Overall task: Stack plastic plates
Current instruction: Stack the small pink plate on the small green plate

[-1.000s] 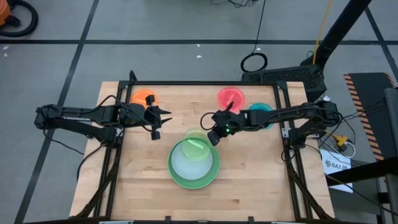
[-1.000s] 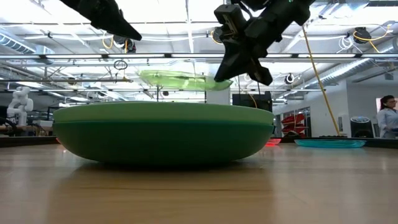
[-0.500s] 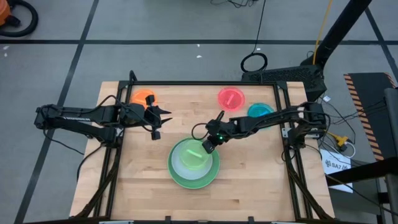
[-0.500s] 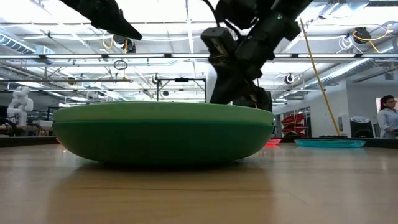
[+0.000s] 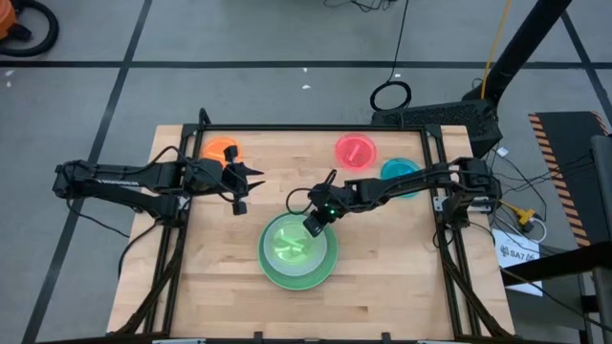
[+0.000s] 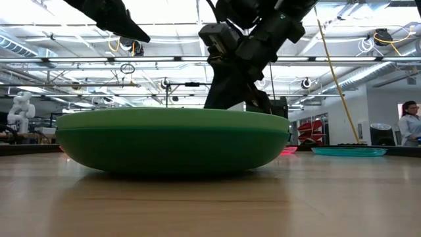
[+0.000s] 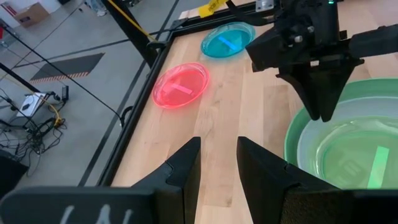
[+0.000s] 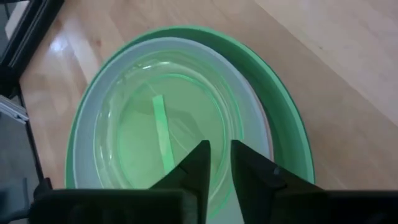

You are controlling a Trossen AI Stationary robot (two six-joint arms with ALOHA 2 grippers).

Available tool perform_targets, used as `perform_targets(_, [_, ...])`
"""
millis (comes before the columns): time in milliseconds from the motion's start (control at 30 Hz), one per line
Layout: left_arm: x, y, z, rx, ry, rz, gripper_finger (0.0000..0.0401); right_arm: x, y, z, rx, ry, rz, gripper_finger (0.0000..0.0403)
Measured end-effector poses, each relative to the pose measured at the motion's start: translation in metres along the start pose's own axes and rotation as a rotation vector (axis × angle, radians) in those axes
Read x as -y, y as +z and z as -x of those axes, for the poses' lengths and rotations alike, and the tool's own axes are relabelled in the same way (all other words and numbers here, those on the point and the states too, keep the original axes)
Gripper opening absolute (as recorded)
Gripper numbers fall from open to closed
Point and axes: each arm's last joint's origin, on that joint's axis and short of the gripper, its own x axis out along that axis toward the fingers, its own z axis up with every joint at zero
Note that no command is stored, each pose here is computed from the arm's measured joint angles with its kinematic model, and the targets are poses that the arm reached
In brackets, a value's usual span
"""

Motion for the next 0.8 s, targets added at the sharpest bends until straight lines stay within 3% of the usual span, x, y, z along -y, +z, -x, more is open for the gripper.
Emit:
perform_targets(367, [0.000, 0.000, 0.000, 0.000, 0.000, 0.002, 0.0111, 0.009, 0.006, 0.007, -0.039, -0.070, -0.035, 0.0093])
perform_targets(800, [0.000, 0.000, 0.000, 0.000, 0.000, 0.001, 0.0111, 0.003, 0.040, 0.046, -0.029, -0.343, 0.024, 0.0093])
